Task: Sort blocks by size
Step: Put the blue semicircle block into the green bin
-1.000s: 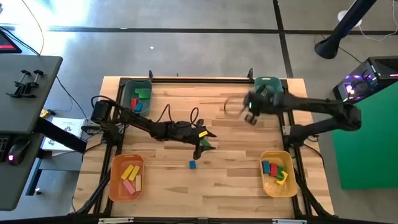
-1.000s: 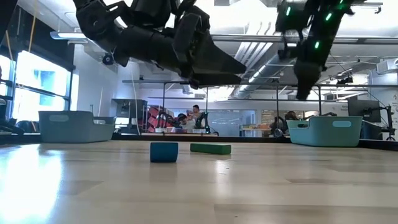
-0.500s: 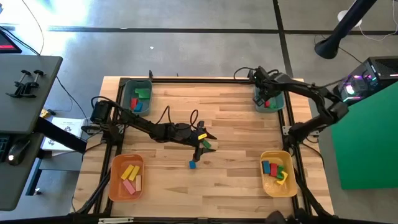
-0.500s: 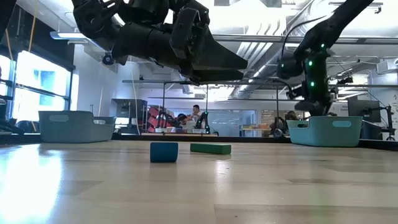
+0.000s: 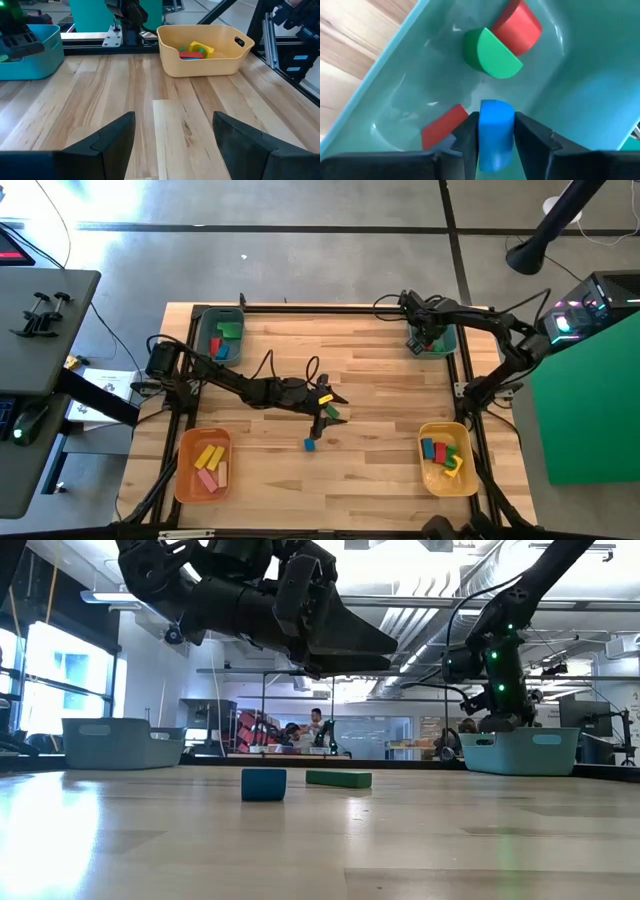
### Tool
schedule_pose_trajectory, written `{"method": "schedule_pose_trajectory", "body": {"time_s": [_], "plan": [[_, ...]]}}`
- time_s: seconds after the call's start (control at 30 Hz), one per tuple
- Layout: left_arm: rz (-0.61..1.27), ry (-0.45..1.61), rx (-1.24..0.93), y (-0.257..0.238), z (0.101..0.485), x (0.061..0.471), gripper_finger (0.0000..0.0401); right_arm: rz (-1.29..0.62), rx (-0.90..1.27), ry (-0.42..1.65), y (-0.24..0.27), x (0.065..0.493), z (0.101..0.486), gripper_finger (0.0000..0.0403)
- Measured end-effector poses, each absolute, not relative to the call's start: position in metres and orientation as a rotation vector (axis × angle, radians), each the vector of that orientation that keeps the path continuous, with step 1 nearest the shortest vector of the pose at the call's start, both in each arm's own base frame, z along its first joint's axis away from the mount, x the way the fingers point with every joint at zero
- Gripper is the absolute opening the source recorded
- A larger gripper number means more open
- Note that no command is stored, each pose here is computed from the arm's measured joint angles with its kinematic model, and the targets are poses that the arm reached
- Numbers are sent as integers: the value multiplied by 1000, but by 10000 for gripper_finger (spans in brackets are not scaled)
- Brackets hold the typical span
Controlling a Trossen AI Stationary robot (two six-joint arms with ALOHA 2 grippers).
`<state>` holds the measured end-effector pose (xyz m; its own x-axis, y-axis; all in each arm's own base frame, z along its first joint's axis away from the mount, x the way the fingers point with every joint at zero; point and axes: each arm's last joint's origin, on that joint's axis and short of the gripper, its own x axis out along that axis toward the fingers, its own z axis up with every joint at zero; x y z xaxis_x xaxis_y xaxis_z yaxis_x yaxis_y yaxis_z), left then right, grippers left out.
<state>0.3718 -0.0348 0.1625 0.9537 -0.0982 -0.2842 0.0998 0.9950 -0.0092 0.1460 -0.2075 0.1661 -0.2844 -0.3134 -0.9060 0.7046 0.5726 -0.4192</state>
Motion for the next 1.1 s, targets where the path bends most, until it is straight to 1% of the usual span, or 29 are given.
{"method": "schedule_pose_trajectory", "body": {"time_s": [0.1,0.33,0.43,0.6,0.7,0.77,0.93,1.03,1.1], "plan": [[-101,288,5,-35,163,372,252,-1024,338,1578,-207,145,166,125],[-99,289,-5,-35,163,372,252,-1043,320,1603,-208,145,171,170],[-99,289,-5,-35,163,372,252,-1059,305,1595,-207,145,181,173],[-100,289,-4,-35,163,372,252,-1129,217,1521,-195,146,217,166],[-99,289,-3,-35,162,372,252,-1148,165,1384,-177,149,244,161],[-94,289,7,-35,162,372,252,-1093,158,1248,-162,153,259,158],[45,285,103,-46,163,370,252,-842,144,897,-118,164,296,154],[52,280,171,-62,163,368,252,-681,108,733,-89,173,313,153],[53,282,209,-74,166,364,252,-578,73,670,-69,180,320,153]]}}
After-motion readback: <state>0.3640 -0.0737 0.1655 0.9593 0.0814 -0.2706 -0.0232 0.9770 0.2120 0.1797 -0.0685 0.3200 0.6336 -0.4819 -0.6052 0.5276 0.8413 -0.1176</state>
